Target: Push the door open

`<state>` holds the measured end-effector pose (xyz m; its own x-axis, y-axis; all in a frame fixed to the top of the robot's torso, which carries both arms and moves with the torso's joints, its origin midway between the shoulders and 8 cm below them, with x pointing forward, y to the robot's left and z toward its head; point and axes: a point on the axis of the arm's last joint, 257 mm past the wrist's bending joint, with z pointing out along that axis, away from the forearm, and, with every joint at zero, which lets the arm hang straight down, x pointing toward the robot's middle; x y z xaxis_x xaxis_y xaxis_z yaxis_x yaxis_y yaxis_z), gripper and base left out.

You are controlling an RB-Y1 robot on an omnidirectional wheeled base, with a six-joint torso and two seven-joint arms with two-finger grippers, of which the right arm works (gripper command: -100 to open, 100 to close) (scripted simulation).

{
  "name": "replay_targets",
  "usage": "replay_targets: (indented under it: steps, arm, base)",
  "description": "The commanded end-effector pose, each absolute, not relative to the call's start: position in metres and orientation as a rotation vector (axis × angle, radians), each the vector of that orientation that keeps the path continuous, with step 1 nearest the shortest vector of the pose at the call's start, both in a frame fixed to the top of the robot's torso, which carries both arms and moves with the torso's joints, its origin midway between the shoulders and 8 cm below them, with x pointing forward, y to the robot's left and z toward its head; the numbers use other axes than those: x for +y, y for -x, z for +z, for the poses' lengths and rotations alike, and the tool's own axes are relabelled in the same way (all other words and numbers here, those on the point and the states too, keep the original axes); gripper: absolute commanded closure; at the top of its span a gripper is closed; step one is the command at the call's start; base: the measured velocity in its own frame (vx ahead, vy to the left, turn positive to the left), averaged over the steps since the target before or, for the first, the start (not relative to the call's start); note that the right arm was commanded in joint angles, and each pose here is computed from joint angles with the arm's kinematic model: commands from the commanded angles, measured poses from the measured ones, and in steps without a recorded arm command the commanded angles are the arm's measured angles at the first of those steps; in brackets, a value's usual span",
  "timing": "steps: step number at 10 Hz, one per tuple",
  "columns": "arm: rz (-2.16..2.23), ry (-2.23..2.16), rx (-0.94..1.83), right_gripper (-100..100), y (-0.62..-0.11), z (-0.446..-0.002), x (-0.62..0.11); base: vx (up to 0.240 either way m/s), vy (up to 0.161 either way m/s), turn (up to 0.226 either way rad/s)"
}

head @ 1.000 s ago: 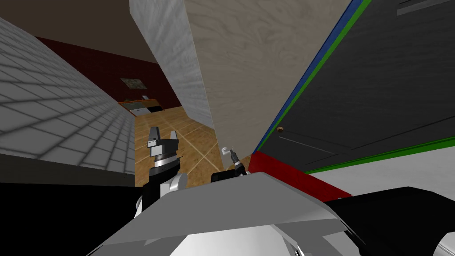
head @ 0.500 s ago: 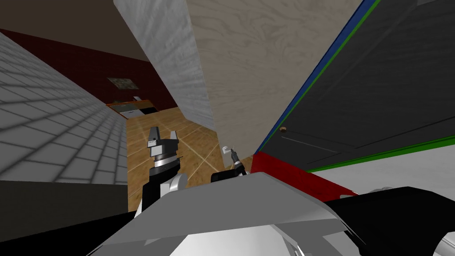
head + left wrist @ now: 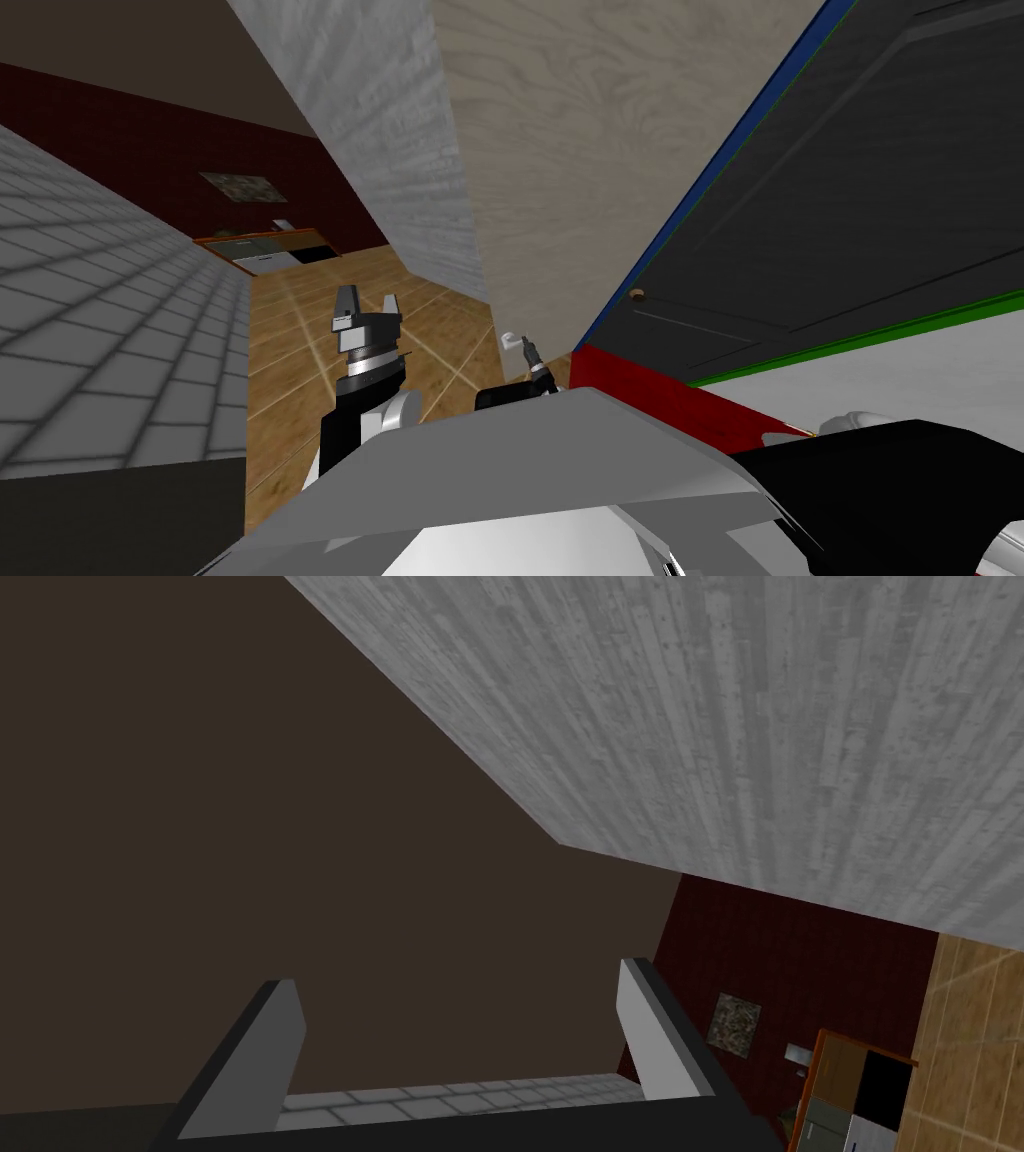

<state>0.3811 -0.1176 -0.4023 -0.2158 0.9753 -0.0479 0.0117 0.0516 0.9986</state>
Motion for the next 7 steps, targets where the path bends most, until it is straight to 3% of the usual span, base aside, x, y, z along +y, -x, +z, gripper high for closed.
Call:
replay_targets:
  steps: [1, 5, 7]
  arm:
    - [1.306, -1.066, 1.394, 100, -0.384, -0.399, -0.127]
    - [1.310, -1.085, 1.373, 100, -0.384, -0.397, -0.121]
    - [1.321, -1.102, 1.356, 100, -0.385, -0.395, -0.114]
  base:
    - [0.217, 0.120, -0.144]
    - [0.203, 0.140, -0.197]
    - [0.105, 0.130, -0.131]
